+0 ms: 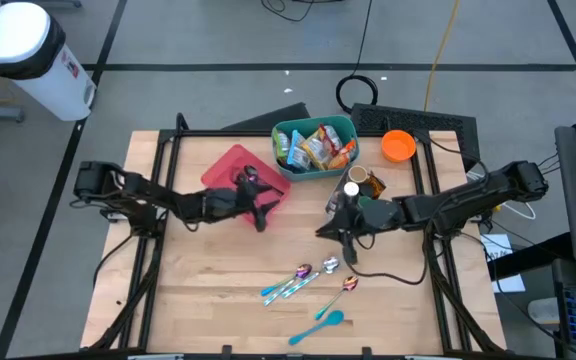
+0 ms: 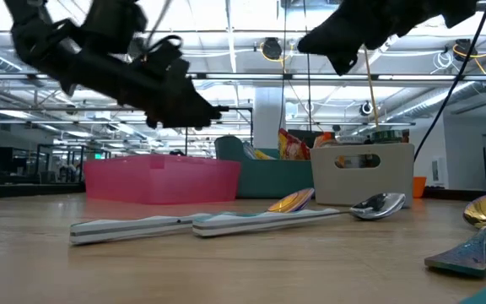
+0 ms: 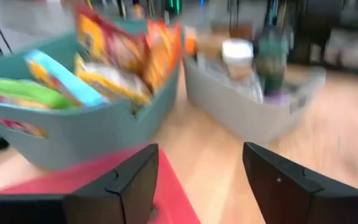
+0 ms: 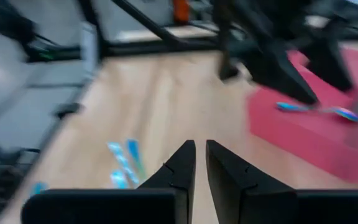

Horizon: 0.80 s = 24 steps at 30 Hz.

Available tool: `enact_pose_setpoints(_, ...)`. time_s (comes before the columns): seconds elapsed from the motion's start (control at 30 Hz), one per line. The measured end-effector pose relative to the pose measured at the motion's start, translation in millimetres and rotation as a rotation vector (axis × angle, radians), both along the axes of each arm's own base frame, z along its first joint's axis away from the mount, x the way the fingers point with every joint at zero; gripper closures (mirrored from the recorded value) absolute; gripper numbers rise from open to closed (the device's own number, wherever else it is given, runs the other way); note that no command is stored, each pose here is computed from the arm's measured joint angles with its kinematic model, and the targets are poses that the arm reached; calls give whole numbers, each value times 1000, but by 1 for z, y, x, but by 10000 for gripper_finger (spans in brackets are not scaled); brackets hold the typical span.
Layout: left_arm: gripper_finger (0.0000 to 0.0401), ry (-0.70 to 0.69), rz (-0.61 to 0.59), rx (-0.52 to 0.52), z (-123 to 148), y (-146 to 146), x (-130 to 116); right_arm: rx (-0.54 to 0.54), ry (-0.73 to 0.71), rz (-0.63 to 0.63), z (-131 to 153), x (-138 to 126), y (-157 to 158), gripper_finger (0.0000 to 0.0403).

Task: Pick & Place Food Item
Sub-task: Put the purple spoon into the red bin

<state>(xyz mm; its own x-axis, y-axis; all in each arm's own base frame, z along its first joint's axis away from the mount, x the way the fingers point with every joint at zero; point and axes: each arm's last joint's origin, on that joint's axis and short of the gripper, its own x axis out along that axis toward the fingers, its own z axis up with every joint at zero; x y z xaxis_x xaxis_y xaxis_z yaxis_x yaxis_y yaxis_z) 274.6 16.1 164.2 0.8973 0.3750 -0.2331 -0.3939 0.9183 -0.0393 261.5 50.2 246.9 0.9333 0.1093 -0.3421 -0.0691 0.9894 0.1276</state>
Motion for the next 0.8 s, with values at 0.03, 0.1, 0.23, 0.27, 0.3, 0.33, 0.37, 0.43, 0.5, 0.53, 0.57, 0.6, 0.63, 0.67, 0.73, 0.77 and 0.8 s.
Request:
enact_pose_setpoints(0.03, 154, 63, -9, 3, 3, -2, 6, 16, -27, 33, -1, 0, 1, 371)
enact_pose_setpoints(0.1, 143, 180, -26, 11, 11, -6, 17, 45, -100, 101, -1, -1, 3, 371)
enact_pose_setpoints(0.23, 126, 272, -56, 14, 33, -15, 33, 41, -262, 293, 0, -6, 7, 371)
enact_pose_setpoints(0.27, 123, 262, -62, 10, 38, -18, 35, 50, -285, 358, -2, -8, 9, 371)
enact_pose_setpoints(0.3, 120, 247, -68, 6, 42, -20, 37, 77, -294, 408, -3, -10, 10, 371)
enact_pose_setpoints(0.33, 118, 235, -76, 3, 45, -23, 38, 116, -289, 447, -4, -11, 12, 370)
enact_pose_setpoints(0.37, 117, 228, -83, 4, 46, -25, 39, 152, -281, 465, -4, -12, 14, 369)
enact_pose_setpoints(0.43, 114, 210, -101, 11, 48, -30, 40, 199, -260, 481, -5, -14, 19, 359)
enact_pose_setpoints(0.5, 114, 213, -121, 25, 49, -33, 40, 219, -233, 494, -6, -16, 28, 338)
enact_pose_setpoints(0.53, 115, 220, -125, 31, 48, -34, 40, 222, -215, 501, -6, -17, 34, 325)
enact_pose_setpoints(0.57, 116, 224, -128, 32, 48, -35, 40, 222, -197, 501, -5, -18, 40, 308)
enact_pose_setpoints(0.6, 116, 225, -129, 32, 48, -35, 40, 220, -183, 502, -3, -20, 47, 291)
enact_pose_setpoints(0.63, 116, 224, -129, 32, 48, -35, 40, 214, -169, 499, 0, -22, 55, 272)
enact_pose_setpoints(0.67, 116, 222, -128, 31, 48, -35, 40, 207, -151, 498, 3, -23, 63, 253)
enact_pose_setpoints(0.73, 114, 222, -123, 29, 48, -34, 40, 191, -95, 490, 10, -27, 78, 217)
enact_pose_setpoints(0.77, 114, 222, -119, 29, 48, -33, 40, 183, -50, 488, 13, -30, 86, 201)
enact_pose_setpoints(0.8, 115, 222, -116, 29, 48, -33, 40, 178, 2, 479, 15, -33, 92, 186)
